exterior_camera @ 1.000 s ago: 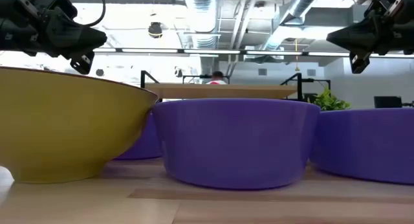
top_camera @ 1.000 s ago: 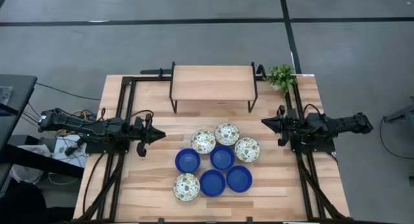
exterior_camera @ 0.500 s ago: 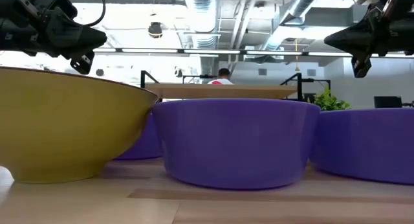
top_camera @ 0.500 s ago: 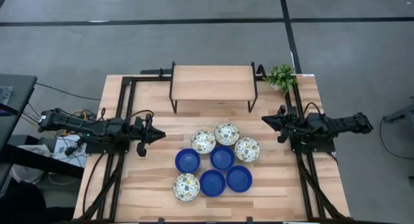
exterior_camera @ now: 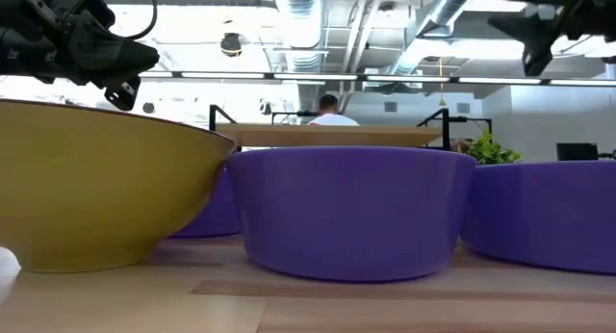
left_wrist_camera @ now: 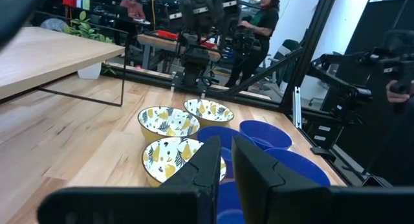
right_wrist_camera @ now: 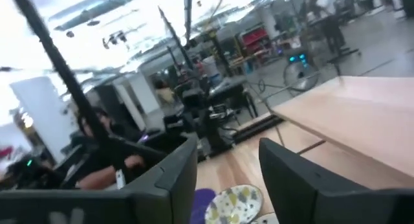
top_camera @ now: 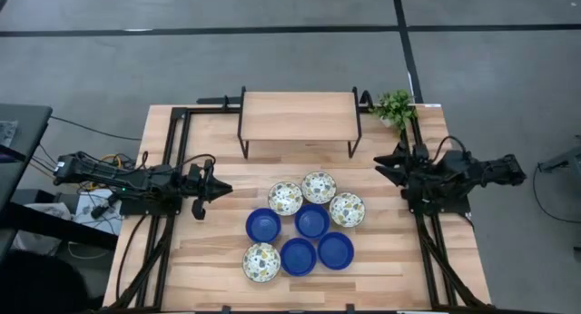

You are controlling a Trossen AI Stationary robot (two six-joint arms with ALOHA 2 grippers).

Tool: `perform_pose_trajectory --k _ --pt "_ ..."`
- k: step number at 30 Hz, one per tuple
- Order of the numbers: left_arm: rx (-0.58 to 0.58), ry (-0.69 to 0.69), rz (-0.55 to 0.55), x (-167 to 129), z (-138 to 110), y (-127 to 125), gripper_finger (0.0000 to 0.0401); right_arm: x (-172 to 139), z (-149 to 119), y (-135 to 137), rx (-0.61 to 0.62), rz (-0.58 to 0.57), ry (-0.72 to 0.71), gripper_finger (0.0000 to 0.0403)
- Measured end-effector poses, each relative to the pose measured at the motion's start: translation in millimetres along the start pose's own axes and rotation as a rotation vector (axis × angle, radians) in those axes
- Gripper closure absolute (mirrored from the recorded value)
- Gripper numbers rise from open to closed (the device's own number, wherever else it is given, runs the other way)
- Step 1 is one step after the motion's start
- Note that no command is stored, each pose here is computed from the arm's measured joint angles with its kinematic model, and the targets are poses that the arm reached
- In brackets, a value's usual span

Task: Pick & Place Mini bowls
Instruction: Put the yellow bowl on the shelf

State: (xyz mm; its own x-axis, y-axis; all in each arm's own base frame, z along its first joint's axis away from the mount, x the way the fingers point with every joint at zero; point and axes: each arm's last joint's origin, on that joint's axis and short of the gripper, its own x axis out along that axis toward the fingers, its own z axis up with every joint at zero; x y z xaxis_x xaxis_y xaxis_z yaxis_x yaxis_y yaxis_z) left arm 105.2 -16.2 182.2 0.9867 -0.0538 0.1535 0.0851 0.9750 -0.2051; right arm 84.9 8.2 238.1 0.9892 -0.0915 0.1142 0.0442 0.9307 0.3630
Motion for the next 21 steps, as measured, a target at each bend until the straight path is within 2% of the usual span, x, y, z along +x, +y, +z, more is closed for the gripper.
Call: perform_pose_trajectory --k 5,10,15,21 --pt "-0.003 0.000 0.000 0.0 0.0 0.0 0.0362 14.5 13.2 14.8 -0.044 0.003 0.181 0.0255" --pt "-0.003 0.000 0.000 0.0 0.0 0.0 0.0362 38.0 30.9 37.5 -0.109 -0.011 0.423 0.0259" --pt "-0.003 0.000 0.000 0.0 0.0 0.0 0.0362 58.2 40.9 60.2 -0.198 -0.007 0.765 0.0252" --pt "-0.003 0.000 0.000 0.0 0.0 0.0 0.0362 78.3 32.4 78.3 -0.300 0.003 1.145 0.0252"
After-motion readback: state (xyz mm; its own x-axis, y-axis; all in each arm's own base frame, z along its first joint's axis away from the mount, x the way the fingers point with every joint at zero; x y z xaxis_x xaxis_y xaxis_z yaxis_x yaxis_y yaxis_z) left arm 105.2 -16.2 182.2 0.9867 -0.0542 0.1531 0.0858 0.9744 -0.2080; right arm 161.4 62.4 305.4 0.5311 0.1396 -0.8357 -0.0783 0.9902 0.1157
